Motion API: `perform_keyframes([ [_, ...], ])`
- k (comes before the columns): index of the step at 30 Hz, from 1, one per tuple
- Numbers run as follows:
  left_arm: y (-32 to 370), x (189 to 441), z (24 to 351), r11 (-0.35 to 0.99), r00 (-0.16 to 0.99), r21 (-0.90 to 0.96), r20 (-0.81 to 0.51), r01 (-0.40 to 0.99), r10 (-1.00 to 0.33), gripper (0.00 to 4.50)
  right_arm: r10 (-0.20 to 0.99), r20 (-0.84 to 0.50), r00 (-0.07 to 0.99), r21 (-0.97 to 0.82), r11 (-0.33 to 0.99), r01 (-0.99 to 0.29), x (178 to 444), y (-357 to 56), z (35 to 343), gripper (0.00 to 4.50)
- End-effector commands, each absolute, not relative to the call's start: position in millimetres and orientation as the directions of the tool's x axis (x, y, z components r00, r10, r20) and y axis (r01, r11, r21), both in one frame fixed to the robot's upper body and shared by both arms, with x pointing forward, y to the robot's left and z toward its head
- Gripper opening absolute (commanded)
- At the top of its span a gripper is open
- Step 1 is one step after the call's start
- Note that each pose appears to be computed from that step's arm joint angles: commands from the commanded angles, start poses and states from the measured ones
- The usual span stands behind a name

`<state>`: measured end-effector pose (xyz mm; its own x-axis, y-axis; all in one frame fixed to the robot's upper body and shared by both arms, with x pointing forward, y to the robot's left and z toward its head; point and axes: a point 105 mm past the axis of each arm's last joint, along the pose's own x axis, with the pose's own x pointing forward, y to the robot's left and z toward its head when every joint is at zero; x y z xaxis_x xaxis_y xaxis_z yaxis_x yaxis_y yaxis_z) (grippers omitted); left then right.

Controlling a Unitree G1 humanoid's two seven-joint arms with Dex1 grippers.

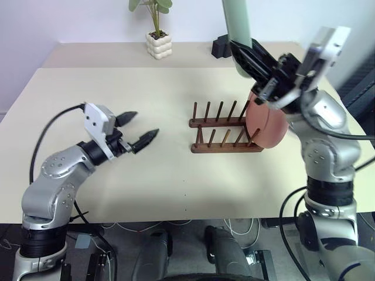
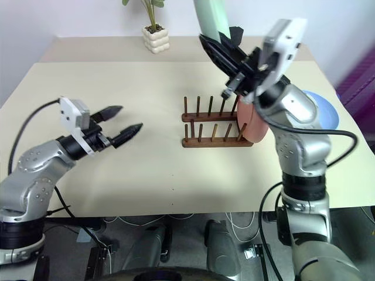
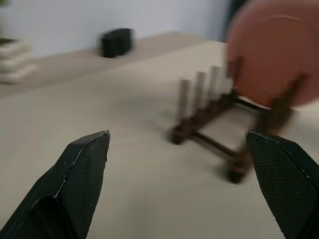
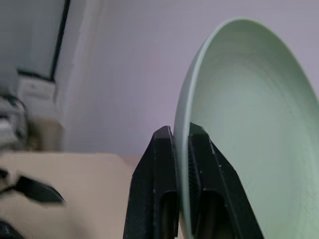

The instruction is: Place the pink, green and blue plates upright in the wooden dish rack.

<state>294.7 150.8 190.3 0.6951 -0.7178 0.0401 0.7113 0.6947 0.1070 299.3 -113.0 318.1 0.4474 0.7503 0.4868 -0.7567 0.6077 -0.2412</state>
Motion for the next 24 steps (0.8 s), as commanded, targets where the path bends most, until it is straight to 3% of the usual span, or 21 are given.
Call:
perform_keyframes([
  [1,129,285,189,0.611,0.611,0.127,0.044,0.781,-0.790,4.47,0.747,0.522,0.412,-0.119,0.542,-0.832,275,-121,325,0.00],
  [12,102,282,172,0.509,0.512,0.097,0.002,0.855,-0.859,4.47,0.718,0.484,0.500,0.168,0.484,-0.859,266,-136,300,0.00],
  [24,103,279,170,0.509,0.512,0.100,-0.004,0.855,-0.859,4.47,0.689,0.465,0.556,0.271,0.487,-0.830,277,-139,285,0.00],
])
